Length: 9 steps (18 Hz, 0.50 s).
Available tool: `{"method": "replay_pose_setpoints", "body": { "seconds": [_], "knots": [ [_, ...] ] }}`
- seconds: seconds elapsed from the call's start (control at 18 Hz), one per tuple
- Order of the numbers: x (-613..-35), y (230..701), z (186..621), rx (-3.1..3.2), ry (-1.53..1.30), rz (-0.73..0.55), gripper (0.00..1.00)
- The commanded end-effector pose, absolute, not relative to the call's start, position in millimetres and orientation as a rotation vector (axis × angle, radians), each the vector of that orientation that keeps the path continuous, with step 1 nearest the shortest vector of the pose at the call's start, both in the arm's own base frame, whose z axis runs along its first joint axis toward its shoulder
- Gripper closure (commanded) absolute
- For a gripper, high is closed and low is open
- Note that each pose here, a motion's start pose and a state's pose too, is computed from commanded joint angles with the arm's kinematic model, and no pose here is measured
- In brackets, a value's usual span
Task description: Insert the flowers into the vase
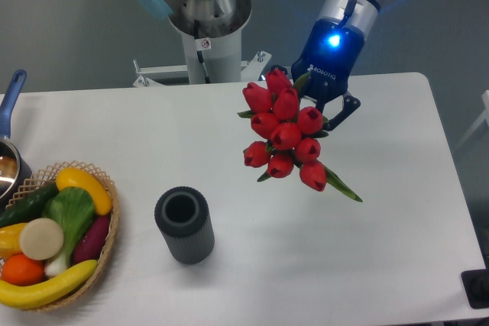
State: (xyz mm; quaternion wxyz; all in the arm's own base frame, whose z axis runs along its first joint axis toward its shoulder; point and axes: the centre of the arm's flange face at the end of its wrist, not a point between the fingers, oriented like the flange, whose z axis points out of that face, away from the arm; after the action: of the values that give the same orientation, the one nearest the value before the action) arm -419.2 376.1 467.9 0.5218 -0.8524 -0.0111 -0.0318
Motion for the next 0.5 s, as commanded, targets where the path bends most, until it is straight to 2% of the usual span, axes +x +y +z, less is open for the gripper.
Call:
{"method": "replay_pose_setpoints", "body": {
  "seconds": [0.5],
  "knots": [
    [-420.6,377.4,468.5,-2.042,-0.019,-0.073,0.61]
  ]
}}
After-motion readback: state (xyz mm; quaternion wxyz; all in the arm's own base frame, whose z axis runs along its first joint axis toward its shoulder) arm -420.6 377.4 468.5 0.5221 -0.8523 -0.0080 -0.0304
